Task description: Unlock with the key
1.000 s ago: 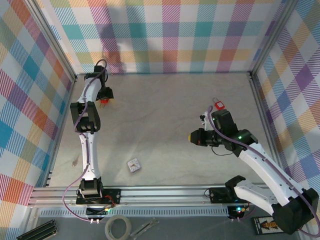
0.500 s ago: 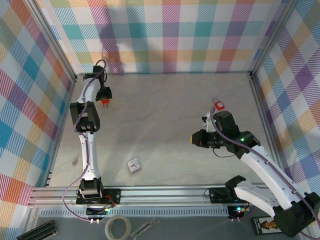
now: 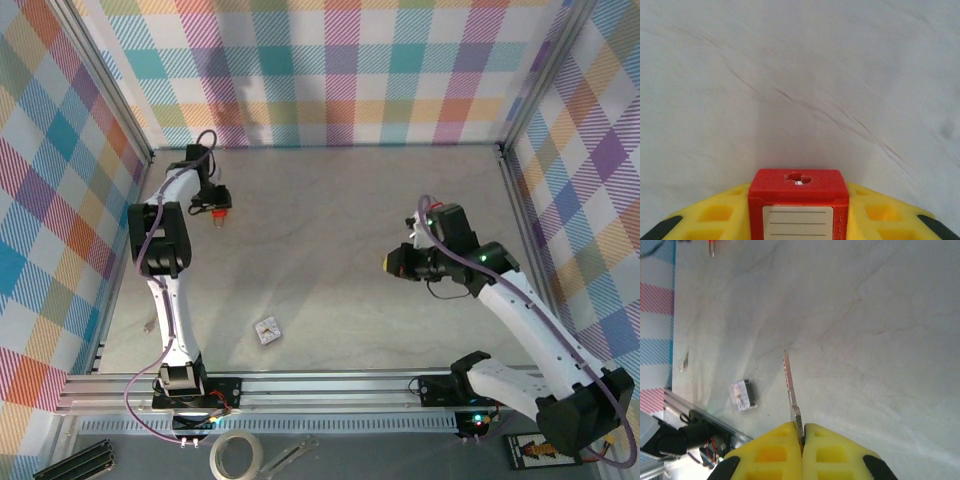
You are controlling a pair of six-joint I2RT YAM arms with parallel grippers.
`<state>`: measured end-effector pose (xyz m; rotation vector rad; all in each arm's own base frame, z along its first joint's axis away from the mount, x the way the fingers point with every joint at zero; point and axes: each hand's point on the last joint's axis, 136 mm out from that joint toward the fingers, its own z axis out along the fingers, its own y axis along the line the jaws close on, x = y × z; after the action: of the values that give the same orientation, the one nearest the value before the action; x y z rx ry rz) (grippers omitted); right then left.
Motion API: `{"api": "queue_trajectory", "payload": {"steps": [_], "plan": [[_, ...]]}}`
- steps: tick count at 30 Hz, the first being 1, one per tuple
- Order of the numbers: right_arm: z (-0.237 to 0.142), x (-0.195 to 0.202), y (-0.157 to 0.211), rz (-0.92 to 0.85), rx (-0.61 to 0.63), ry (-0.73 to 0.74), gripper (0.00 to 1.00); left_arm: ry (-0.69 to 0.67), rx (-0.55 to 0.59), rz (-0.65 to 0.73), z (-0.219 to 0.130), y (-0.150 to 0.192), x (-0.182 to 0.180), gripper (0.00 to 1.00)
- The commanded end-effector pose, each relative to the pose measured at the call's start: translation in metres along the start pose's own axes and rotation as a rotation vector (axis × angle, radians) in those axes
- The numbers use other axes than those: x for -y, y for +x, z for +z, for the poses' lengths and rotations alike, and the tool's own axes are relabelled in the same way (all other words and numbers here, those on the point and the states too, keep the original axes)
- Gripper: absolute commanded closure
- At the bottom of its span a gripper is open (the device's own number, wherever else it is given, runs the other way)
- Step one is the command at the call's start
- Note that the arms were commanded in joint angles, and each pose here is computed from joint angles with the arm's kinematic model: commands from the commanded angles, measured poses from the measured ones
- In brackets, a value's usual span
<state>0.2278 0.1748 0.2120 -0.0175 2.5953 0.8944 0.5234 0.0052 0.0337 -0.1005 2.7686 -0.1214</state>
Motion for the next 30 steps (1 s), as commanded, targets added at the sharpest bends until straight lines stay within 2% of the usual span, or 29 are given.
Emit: {"api": "queue_trajectory", "payload": {"steps": [1, 5, 9, 12, 14, 18, 23, 26, 30], "plan": [[-0.010, 0.009, -0.016, -0.003, -0.015, -0.034, 1.00, 0.198, 0.213, 0.266, -0.051, -0.014, 0.092, 0.76], [-0.011, 0.006, -0.027, -0.017, -0.060, -0.157, 1.00, 0.346, 0.441, 0.607, -0.111, 0.013, 0.179, 0.76], [-0.010, -0.002, -0.024, -0.073, -0.158, -0.193, 1.00, 0.461, 0.539, 0.956, -0.153, 0.068, 0.244, 0.76], [-0.011, -0.006, -0.026, -0.071, -0.163, -0.209, 1.00, 0.508, 0.563, 1.131, -0.177, 0.104, 0.278, 0.76], [-0.011, -0.008, -0.022, -0.060, -0.180, -0.220, 1.00, 0.512, 0.598, 1.231, -0.192, 0.123, 0.294, 0.76], [-0.015, -0.005, -0.005, -0.083, -0.232, -0.133, 1.00, 0.502, 0.686, 1.408, -0.220, 0.158, 0.318, 0.74], [-0.020, -0.028, 0.019, -0.136, -0.284, -0.192, 1.00, 0.512, 0.768, 1.611, -0.241, 0.198, 0.334, 0.75], [-0.018, -0.036, 0.033, -0.191, -0.330, -0.175, 1.00, 0.542, 0.798, 1.665, -0.252, 0.215, 0.342, 0.75], [-0.016, -0.042, 0.039, -0.206, -0.338, -0.189, 1.00, 0.581, 0.771, 1.701, -0.258, 0.229, 0.349, 0.77]]}}
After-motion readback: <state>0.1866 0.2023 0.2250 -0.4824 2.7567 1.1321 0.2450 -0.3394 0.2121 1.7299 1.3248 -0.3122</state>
